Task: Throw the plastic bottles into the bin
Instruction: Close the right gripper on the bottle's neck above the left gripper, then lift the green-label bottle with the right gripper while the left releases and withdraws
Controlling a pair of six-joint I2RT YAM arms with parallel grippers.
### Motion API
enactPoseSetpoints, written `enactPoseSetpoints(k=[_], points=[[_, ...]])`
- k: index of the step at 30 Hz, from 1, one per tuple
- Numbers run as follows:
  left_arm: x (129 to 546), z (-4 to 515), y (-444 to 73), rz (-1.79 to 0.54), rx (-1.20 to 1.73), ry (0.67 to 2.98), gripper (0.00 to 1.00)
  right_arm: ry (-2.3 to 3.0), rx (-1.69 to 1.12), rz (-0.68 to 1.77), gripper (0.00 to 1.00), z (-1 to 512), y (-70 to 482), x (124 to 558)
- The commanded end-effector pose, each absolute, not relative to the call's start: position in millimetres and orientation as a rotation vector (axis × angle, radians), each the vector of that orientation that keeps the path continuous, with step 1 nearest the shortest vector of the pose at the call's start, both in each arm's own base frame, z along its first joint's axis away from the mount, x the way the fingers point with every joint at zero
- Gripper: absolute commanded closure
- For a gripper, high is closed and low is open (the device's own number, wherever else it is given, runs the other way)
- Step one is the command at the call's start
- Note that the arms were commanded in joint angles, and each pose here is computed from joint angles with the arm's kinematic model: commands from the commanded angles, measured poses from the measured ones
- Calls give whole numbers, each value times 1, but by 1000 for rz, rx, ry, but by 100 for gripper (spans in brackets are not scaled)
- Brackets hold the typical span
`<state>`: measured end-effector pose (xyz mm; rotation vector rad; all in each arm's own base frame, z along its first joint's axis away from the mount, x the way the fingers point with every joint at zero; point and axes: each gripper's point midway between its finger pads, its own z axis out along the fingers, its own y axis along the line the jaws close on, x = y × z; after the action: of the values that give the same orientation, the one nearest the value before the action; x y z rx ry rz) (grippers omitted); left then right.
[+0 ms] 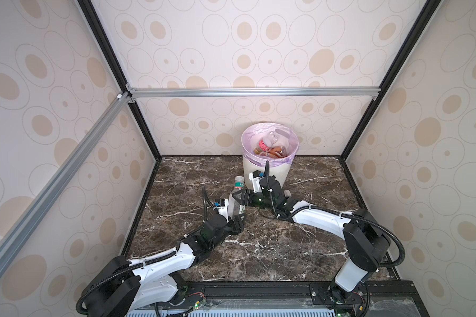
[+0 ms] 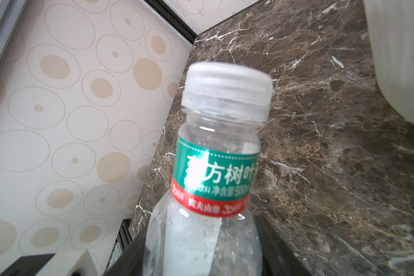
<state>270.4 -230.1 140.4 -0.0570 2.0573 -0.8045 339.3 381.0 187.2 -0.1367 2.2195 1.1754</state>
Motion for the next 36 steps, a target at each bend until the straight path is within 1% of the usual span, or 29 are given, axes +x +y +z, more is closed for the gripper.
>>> enactPoseSetpoints(k=[1, 10, 16, 19, 25, 30, 36], points=[[275, 149, -228, -822, -89, 2021, 29, 2183, -157, 1192, 46, 201, 388, 342], [271, 149, -213, -760, -119, 2033, 12, 2139, -214, 1076, 49, 224, 382, 351], [269, 150, -206, -745, -130, 2053, 2, 2072, -287, 972, 49, 256, 376, 359], [268, 156, -205, -754, -133, 2054, 1, 2012, -324, 911, 50, 283, 371, 363], [268, 199, -207, -824, -105, 1958, 1, 1895, -376, 742, 49, 335, 354, 372], [270, 232, -211, -866, -79, 1897, 1, 1770, -355, 564, 49, 375, 326, 379], [278, 272, -224, -923, -44, 1822, 1, 1561, -283, 397, 49, 437, 283, 375]])
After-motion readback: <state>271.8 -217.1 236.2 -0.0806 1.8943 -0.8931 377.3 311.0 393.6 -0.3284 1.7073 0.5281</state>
